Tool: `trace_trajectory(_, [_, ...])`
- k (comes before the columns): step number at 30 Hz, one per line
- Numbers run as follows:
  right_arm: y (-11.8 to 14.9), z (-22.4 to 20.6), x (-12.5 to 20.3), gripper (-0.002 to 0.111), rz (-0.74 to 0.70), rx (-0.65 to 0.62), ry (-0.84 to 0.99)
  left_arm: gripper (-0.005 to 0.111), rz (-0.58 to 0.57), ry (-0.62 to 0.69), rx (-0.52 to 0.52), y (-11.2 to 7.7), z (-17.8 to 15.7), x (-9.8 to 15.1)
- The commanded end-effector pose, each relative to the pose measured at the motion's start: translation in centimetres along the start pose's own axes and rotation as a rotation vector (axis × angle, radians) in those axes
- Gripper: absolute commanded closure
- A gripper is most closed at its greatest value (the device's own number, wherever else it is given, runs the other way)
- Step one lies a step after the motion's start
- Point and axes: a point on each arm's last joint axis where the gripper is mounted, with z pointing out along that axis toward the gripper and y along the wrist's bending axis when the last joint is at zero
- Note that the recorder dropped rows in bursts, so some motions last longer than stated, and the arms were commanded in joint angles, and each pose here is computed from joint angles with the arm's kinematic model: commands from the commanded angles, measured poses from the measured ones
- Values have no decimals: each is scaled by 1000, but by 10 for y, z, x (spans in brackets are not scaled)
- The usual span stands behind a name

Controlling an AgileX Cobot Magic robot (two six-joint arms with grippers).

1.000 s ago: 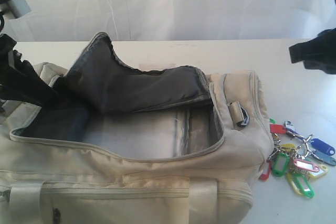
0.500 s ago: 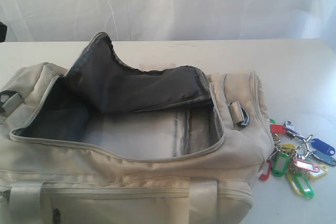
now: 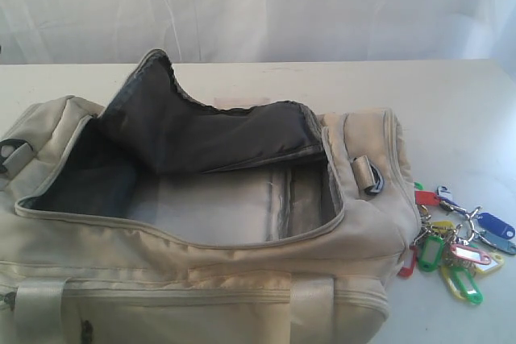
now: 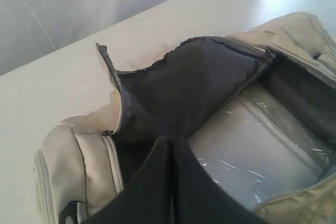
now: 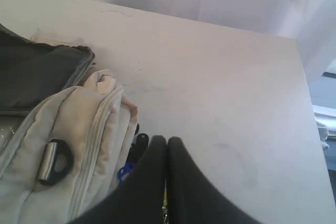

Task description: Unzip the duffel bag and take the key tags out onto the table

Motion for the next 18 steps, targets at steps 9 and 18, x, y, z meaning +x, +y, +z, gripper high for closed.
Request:
trace_trajectory(9, [0,-1,0,108,9,1,-17,107,43,-117,-44,-18,-39,-1])
trace_trajectory(18, [0,-1,0,108,9,2,-15,107,101,-324,-176,-48,-81,45])
